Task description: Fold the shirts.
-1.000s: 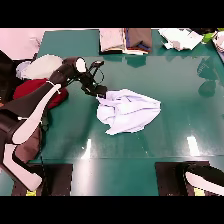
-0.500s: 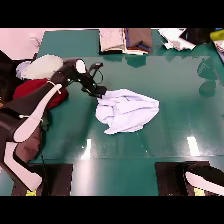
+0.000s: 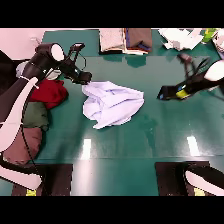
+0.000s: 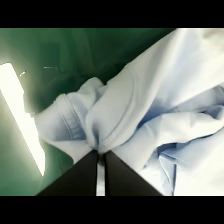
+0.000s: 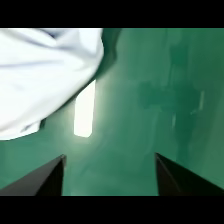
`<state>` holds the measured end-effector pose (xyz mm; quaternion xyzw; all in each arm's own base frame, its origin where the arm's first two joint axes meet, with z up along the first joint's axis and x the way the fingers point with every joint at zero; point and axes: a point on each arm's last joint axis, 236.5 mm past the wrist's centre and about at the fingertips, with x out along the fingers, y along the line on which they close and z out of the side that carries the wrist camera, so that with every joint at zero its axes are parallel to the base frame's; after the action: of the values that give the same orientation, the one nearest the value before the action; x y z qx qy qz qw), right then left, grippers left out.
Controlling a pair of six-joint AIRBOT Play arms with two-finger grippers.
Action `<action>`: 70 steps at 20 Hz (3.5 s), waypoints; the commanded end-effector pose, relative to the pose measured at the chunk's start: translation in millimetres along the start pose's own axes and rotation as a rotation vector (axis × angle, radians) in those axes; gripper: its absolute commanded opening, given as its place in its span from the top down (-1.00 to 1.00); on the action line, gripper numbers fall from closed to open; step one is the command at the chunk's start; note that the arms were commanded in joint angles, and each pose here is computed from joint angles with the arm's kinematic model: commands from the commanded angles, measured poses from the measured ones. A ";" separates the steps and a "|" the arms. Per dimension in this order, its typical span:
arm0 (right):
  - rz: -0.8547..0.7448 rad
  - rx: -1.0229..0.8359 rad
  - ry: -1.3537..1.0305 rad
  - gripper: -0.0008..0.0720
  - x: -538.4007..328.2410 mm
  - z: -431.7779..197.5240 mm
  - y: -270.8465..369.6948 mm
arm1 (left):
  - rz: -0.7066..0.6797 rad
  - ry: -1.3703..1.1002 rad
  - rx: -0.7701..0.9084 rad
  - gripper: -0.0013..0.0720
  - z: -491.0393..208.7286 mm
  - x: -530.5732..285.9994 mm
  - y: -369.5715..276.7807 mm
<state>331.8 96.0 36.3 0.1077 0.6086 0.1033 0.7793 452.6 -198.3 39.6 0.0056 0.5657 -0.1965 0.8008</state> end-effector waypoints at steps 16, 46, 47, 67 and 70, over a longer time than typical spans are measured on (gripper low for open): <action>0.101 -0.008 0.142 0.94 145.2 27.9 74.7 | 0.013 0.014 0.029 0.90 -4.5 -7.3 5.1; -0.006 -0.264 -0.197 0.95 -145.5 63.4 85.6 | 0.065 -0.456 0.146 0.90 -14.3 -235.1 -28.4; -0.018 -0.241 -0.122 0.95 -108.1 60.3 75.4 | 0.075 -0.366 0.131 0.90 -20.0 -195.6 -17.7; -0.040 -0.120 -0.166 0.94 25.0 110.5 31.9 | 0.246 -0.313 -0.014 -0.57 26.2 -59.4 101.5; -0.033 -0.127 -0.209 0.94 12.9 116.1 35.8 | 0.221 -0.175 -0.095 -0.57 -9.6 -61.4 102.8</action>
<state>444.3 129.6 53.7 0.0571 0.5306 0.1160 0.8377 486.9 -92.6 78.6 0.0370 0.4385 -0.0929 0.8931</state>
